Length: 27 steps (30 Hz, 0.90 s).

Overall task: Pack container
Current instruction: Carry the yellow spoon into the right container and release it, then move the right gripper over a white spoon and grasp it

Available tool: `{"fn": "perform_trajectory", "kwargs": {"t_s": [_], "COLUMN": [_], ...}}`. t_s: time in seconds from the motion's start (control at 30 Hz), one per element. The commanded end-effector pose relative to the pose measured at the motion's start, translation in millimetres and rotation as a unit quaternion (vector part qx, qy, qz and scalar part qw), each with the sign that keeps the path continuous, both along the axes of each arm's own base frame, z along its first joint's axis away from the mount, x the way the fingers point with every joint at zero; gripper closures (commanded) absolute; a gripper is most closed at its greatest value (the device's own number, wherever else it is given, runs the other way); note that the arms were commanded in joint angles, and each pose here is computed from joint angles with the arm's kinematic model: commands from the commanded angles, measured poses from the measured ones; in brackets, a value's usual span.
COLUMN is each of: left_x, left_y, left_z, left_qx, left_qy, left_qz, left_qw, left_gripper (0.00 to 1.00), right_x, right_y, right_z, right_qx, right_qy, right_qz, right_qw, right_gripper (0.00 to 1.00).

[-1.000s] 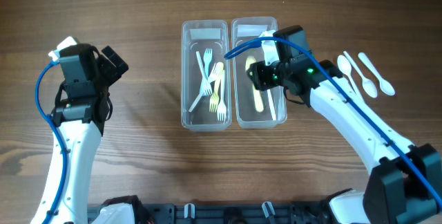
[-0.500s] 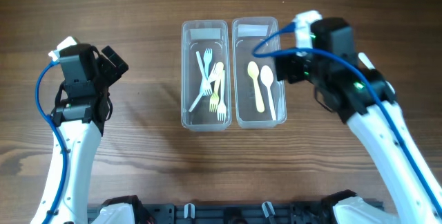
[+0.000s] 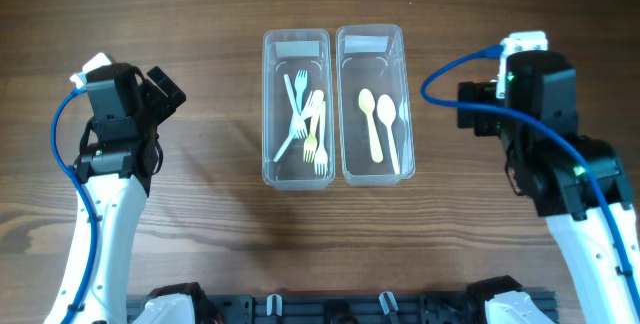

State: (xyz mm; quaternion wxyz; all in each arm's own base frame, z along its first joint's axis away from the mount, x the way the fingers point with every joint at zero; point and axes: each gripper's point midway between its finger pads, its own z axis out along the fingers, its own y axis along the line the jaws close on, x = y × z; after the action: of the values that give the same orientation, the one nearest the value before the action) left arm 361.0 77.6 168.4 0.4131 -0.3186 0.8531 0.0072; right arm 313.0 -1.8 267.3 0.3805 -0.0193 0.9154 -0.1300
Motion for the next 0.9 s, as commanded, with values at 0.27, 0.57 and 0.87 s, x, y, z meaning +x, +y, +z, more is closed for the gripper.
{"fn": "perform_trajectory", "kwargs": {"t_s": [0.27, 0.57, 0.87], "left_x": [-1, -1, -1], "left_y": [4, 4, 4], "left_z": [3, 3, 3], "left_qx": [0.010, 0.010, 0.010], "left_qy": [-0.002, -0.002, -0.002], "left_qz": [0.002, 0.002, 0.002], "left_qw": [1.000, 1.000, 1.000], "left_gripper": [0.00, 0.00, 0.00], "right_x": [20, 37, 55], "right_y": [-57, -66, -67], "right_z": [-81, -132, -163], "right_qx": [0.033, 0.020, 0.084], "right_qy": [0.141, 0.213, 0.218], "right_qz": [-0.073, -0.042, -0.035], "right_qw": [0.987, 0.976, 0.972], "right_gripper": [0.00, 0.00, 0.01]}}
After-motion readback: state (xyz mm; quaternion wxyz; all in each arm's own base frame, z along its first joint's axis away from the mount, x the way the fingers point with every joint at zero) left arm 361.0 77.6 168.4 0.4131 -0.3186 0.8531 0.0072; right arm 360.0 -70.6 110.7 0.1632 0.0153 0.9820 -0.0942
